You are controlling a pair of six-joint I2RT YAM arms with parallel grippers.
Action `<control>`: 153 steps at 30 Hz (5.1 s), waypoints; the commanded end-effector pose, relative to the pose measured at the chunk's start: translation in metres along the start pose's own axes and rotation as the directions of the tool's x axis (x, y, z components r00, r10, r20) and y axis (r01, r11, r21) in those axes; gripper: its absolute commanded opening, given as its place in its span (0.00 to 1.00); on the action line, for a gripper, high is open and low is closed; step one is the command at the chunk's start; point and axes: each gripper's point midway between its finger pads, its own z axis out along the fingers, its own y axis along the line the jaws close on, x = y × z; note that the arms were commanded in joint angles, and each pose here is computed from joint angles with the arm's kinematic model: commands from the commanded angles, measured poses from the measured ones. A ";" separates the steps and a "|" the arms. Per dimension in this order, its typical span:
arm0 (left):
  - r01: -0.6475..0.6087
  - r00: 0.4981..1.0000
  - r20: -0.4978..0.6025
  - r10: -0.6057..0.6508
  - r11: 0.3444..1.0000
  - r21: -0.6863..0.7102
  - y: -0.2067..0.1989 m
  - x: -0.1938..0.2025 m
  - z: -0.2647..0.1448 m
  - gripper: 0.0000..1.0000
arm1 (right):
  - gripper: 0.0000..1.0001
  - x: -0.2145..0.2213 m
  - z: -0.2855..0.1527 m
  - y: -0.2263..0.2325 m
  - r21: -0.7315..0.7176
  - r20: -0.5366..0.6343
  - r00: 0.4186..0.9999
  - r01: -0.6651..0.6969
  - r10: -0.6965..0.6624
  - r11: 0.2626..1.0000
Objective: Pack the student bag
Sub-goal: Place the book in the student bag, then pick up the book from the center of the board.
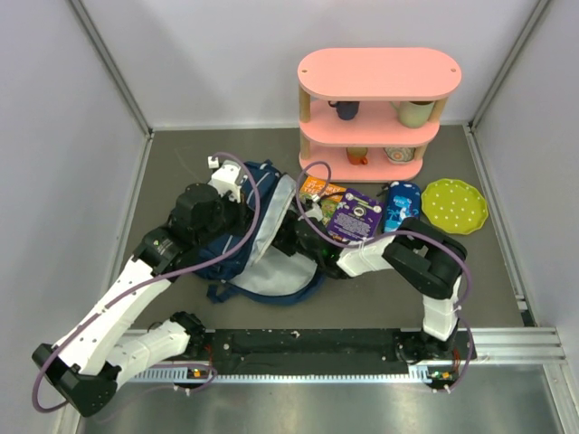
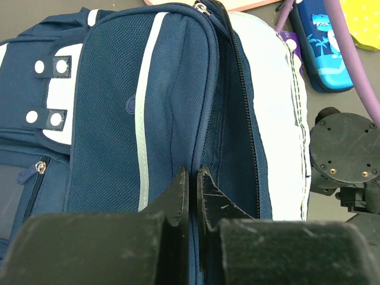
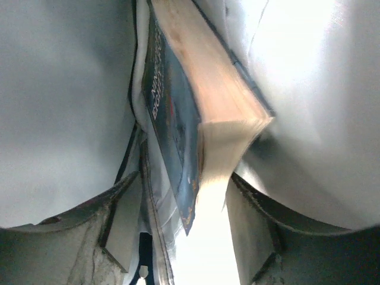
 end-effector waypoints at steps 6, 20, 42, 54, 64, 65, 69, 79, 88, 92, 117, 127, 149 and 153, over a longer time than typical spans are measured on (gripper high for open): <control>0.016 0.964 0.264 -0.033 0.998 0.064 -0.014 -0.067 -0.015 0.00 | 0.02 -0.008 -0.003 0.044 -0.147 0.012 0.999 -0.033 0.035 0.989; -0.021 0.975 0.220 0.002 0.996 0.082 -0.013 -0.054 -0.008 0.00 | 0.16 -0.017 0.028 0.056 -0.140 0.033 0.999 -0.004 0.009 0.990; -0.118 0.992 -0.047 0.114 0.987 -0.109 0.051 0.038 0.010 0.00 | 0.70 -0.071 -0.131 0.024 0.055 0.153 0.955 0.247 -0.252 0.968; -0.126 0.954 -0.269 0.133 0.991 0.045 0.030 0.074 0.005 0.09 | 0.80 -0.142 -0.196 -0.045 0.284 0.303 0.913 0.186 -0.272 0.941; -0.002 0.998 -0.064 0.006 0.998 0.064 0.010 0.017 0.001 0.93 | 0.80 -0.159 -0.209 -0.080 0.341 0.255 0.939 0.135 -0.230 0.930; 0.005 1.000 0.025 -0.007 0.996 0.094 0.003 -0.003 0.001 0.96 | 0.80 -0.160 -0.209 -0.083 0.347 0.249 0.941 0.136 -0.231 0.928; 0.081 0.989 0.100 -0.108 0.967 0.239 -0.027 -0.031 0.014 0.99 | 0.80 -0.158 -0.204 -0.096 0.375 0.198 0.959 0.116 -0.202 0.920; 0.129 0.991 -0.069 -0.113 0.939 0.318 -0.087 -0.010 0.133 0.98 | 0.75 -0.163 -0.194 -0.125 0.477 0.145 0.975 0.082 -0.170 0.875; 0.204 0.966 -0.213 -0.144 0.933 0.295 -0.122 0.034 0.198 0.91 | 0.66 -0.164 -0.205 -0.129 0.466 0.168 0.973 0.062 -0.157 0.883; 0.262 0.947 -0.254 -0.198 0.933 0.248 -0.121 0.050 0.219 0.87 | 0.63 -0.164 -0.207 -0.130 0.460 0.172 0.973 0.060 -0.155 0.886; 0.352 0.866 -0.423 -0.265 0.925 0.142 -0.124 0.127 0.264 0.65 | 0.54 -0.156 -0.217 -0.146 0.489 0.169 0.973 0.057 -0.159 0.870; 0.368 0.821 -0.509 -0.257 0.921 0.128 -0.133 0.156 0.253 0.47 | 0.52 -0.157 -0.226 -0.154 0.520 0.183 0.965 0.066 -0.187 0.851; 0.403 0.804 -0.520 -0.288 0.907 0.121 -0.137 0.159 0.258 0.56 | 0.55 -0.179 -0.200 -0.185 0.637 0.095 0.966 0.126 -0.240 0.761; 0.449 0.791 -0.532 -0.303 0.878 0.168 -0.150 0.156 0.258 0.50 | 0.54 -0.170 -0.194 -0.187 0.610 0.064 0.973 0.139 -0.223 0.780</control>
